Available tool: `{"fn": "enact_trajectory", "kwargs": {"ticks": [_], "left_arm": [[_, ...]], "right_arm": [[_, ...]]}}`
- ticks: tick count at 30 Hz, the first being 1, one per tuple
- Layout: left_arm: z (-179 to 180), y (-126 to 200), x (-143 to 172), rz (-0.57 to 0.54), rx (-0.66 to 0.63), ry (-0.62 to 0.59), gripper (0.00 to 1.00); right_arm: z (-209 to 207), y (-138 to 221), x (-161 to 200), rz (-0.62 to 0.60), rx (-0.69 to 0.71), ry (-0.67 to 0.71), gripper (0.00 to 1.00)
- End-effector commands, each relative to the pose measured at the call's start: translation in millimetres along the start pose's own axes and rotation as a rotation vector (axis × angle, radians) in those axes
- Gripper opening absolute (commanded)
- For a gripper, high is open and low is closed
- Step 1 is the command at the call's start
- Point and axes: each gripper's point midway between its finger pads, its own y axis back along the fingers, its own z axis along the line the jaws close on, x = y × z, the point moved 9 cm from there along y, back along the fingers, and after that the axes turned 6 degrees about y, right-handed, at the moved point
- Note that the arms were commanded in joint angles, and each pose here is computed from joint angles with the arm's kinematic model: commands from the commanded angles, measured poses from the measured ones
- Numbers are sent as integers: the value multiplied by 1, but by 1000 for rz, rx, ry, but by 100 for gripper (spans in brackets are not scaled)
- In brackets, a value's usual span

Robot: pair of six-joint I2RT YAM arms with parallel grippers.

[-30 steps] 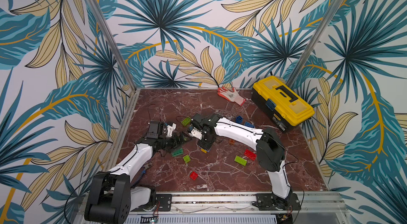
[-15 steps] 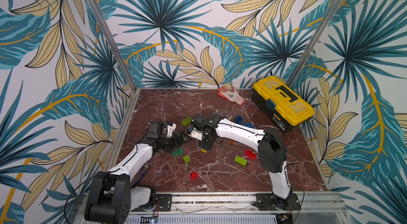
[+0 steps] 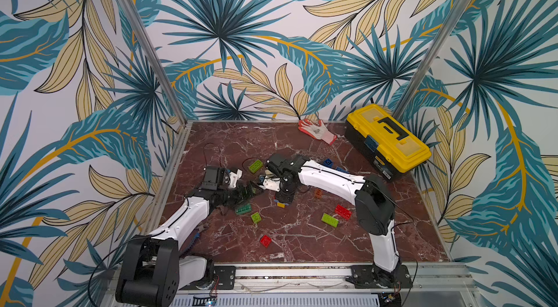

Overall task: Assemble a carrot with lego
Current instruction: Assemble the lego brick with the lego brick, then pick up the lego brick from the center of the board.

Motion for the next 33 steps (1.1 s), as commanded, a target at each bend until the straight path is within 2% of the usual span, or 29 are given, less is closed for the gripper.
{"fn": "enact_trajectory", "kwargs": {"ticks": [1, 5, 18, 21, 22, 23, 29, 33], "left_arm": [[-1, 0, -3, -19, 4, -25, 99], [-1, 0, -3, -19, 6, -27, 99], [-1, 1, -2, -20, 6, -29, 99], [-2, 1, -2, -20, 13, -36, 99], [-3, 2, -3, -21, 16, -39, 100], [-4, 2, -3, -20, 18, -40, 99], [-11, 6, -2, -34, 33, -48, 99], [-16, 8, -1, -37, 47, -58, 99]], "right_arm": [[3, -20, 11, 92, -45, 29, 34], [2, -8, 3, 48, -48, 24, 39], [-3, 30, -2, -78, -19, -16, 69], [-8, 51, 17, -92, 26, -65, 75], [-13, 62, 29, -106, 51, -99, 90], [-15, 72, 39, -124, 75, -119, 99], [-8, 123, 113, -172, 278, -298, 99], [0, 117, 165, -121, 369, -382, 99]]}}
